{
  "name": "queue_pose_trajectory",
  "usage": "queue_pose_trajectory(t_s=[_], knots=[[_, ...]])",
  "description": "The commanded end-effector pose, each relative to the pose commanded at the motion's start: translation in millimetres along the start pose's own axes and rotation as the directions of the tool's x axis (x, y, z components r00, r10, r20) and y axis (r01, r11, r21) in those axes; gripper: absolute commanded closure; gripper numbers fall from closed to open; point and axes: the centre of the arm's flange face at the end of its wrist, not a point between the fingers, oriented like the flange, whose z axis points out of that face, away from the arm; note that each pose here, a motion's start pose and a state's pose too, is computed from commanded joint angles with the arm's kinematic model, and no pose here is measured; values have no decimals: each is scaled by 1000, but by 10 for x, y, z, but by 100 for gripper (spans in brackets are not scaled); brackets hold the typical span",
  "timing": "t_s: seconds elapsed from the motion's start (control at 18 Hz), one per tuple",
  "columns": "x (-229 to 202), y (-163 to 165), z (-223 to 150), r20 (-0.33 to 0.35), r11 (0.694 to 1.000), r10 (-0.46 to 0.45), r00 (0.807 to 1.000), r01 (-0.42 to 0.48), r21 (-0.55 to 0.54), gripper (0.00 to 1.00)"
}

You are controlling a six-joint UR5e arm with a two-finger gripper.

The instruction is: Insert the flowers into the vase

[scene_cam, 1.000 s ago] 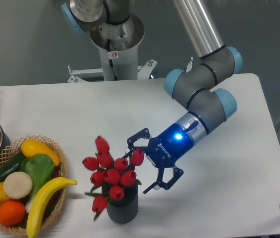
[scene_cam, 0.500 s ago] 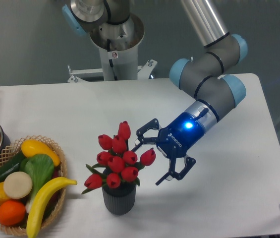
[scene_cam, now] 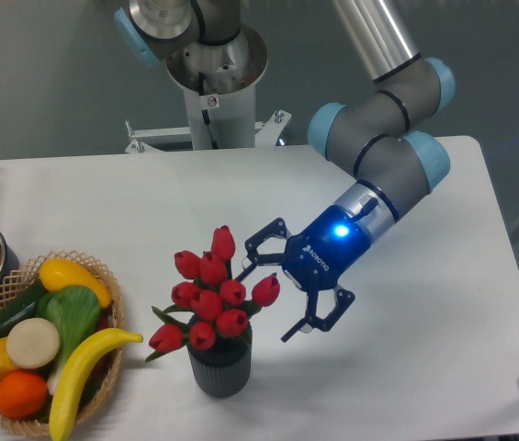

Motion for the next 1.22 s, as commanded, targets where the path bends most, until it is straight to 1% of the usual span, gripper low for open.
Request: queue_pose_trajectory(t_s=[0.11,0.28,0.39,0.56,0.78,0.89,0.94,1.06,1.17,1.22], knots=[[35,-43,41,1,1000,10,1000,-10,-19,0],[66,-35,39,41,994,25,999,-21,-106,0],[73,-68,18,60,990,30,998,-21,-137,0],[103,-168,-10,77,990,-14,997,25,-137,0],[207,-323,-76,90,991,-10,996,22,-134,0],[189,-400,-199,115,991,4,993,12,-136,0],[132,-397,-327,146,989,10,989,12,-149,0],[64,-429,-628,222,981,27,975,16,-192,0],[16,-473,-857,288,970,55,956,18,-243,0],[-43,-492,-960,324,958,82,943,16,-287,0]])
